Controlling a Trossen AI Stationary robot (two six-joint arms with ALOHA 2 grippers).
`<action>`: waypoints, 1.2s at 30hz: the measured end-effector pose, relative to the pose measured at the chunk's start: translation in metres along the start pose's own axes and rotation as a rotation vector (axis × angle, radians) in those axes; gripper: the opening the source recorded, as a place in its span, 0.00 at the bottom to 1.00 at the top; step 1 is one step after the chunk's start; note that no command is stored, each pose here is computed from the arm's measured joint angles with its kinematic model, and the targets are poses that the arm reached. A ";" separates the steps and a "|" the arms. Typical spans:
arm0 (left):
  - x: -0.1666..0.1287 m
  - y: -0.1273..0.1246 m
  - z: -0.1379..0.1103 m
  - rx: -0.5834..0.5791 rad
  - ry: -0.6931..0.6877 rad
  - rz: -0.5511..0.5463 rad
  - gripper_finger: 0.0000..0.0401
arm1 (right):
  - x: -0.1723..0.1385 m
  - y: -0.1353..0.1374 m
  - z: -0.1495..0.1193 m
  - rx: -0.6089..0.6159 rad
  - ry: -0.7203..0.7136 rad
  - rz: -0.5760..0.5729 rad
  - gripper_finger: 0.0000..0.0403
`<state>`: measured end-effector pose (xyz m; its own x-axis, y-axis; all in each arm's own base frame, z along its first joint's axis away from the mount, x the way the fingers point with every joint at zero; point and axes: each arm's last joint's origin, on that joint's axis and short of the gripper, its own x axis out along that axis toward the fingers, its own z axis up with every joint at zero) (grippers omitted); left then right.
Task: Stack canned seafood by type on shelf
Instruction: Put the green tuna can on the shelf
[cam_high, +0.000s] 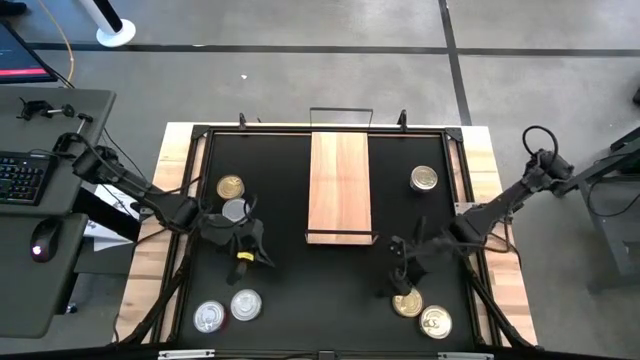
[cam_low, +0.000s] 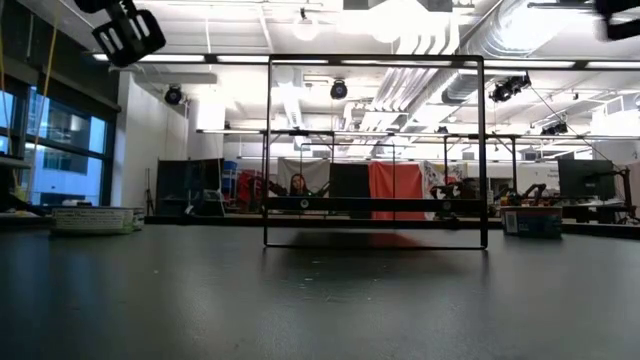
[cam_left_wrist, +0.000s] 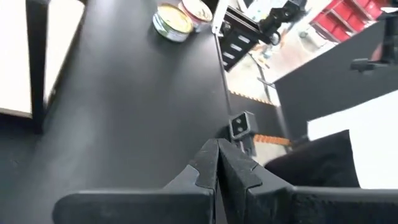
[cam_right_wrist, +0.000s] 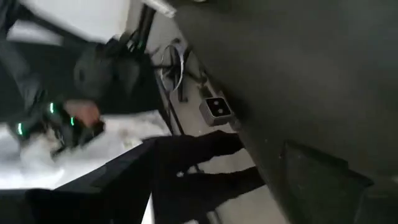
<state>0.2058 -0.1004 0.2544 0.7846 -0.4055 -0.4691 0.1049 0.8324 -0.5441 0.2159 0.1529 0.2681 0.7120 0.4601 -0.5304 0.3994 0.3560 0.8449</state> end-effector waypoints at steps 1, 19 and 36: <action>0.000 0.000 0.000 -0.005 0.007 -0.008 0.00 | 0.000 0.002 -0.005 0.024 -0.005 0.015 0.81; 0.000 0.002 -0.002 0.121 0.020 0.017 0.00 | 0.045 -0.013 -0.057 0.382 0.270 -0.098 0.81; 0.011 -0.017 0.022 -0.007 -0.308 -0.025 0.00 | 0.044 -0.024 -0.092 0.151 0.375 -0.359 0.81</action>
<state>0.2256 -0.1108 0.2740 0.9301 -0.2917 -0.2232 0.1235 0.8206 -0.5580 0.1848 0.2394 0.2180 0.2710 0.5995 -0.7531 0.6779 0.4365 0.5915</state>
